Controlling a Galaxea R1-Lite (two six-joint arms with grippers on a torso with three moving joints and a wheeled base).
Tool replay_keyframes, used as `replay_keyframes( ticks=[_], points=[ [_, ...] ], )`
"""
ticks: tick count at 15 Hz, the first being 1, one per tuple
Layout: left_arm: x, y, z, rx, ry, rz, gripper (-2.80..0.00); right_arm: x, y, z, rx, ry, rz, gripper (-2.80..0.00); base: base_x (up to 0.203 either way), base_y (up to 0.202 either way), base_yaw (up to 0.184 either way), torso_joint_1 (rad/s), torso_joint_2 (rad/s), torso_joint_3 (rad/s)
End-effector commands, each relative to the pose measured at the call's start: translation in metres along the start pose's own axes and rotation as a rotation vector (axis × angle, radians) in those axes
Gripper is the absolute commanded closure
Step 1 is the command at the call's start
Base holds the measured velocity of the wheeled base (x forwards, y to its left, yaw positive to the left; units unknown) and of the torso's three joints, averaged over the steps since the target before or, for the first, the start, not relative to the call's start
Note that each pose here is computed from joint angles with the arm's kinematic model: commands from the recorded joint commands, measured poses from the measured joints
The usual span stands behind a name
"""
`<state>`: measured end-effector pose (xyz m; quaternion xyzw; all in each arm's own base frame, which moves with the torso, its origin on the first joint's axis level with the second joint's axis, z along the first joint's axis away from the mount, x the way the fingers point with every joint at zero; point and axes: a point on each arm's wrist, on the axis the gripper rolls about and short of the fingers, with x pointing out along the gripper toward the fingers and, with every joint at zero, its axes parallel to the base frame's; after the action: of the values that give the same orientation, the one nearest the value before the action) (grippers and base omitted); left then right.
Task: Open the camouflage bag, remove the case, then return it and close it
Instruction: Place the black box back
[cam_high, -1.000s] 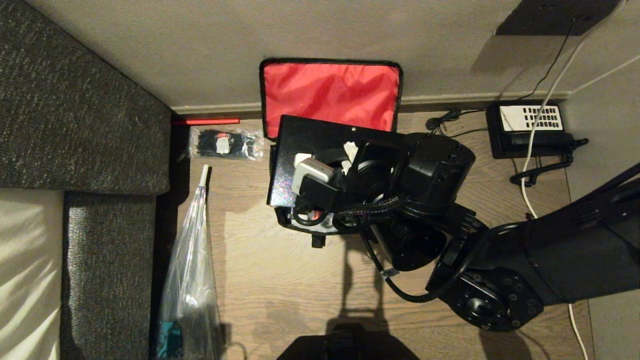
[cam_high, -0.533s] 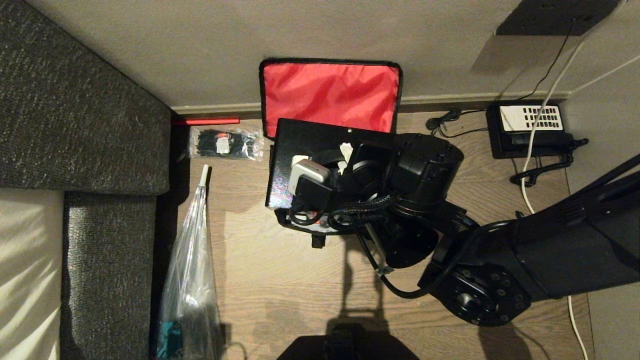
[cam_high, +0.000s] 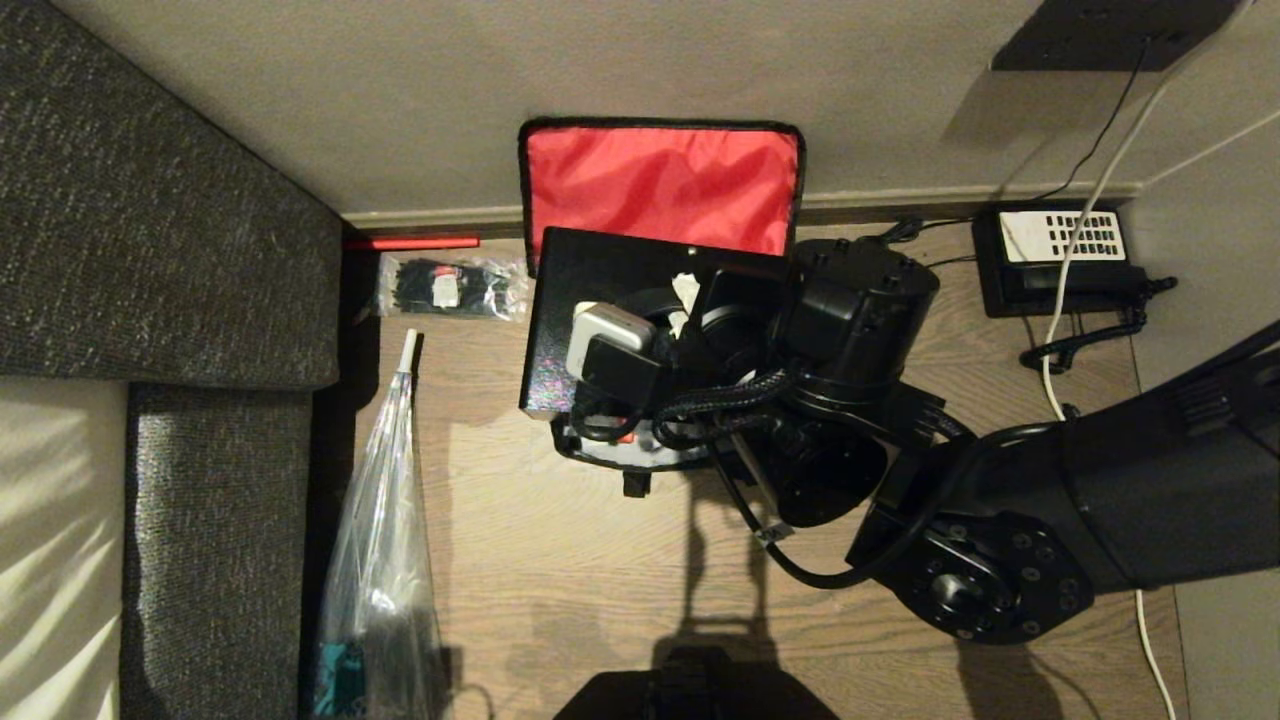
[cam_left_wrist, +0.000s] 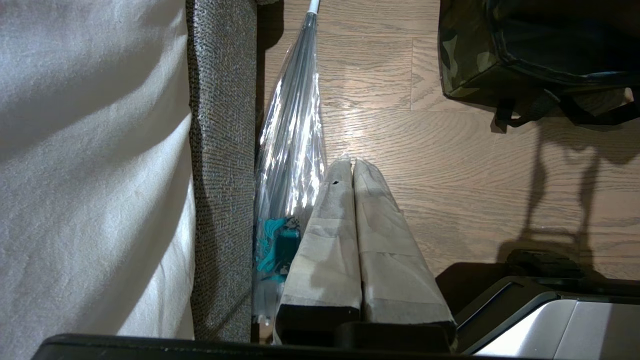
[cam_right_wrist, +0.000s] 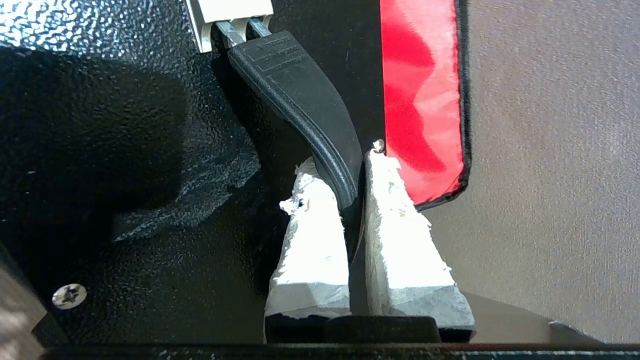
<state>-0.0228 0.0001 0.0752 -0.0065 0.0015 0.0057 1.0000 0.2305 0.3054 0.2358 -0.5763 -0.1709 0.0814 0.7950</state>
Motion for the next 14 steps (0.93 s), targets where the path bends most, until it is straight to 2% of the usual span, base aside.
replay_keyframes(
  ticks=[1,8,14],
  points=[
    [0.000,0.000,-0.001,-0.001,0.003,0.001,0.00,0.001,0.000,0.001,0.002,0.000,-0.011,0.00,0.000,0.000,0.000,0.000,0.00,0.000],
    [0.000,0.000,-0.001,-0.001,0.003,0.001,0.00,0.002,0.009,-0.003,0.002,0.009,0.009,0.00,0.000,0.000,0.000,0.000,0.00,0.000],
    [0.000,0.000,-0.001,-0.001,0.003,0.001,0.00,0.004,0.007,-0.013,-0.005,0.002,0.017,0.00,0.000,0.000,0.000,0.000,0.00,0.000]
  ],
)
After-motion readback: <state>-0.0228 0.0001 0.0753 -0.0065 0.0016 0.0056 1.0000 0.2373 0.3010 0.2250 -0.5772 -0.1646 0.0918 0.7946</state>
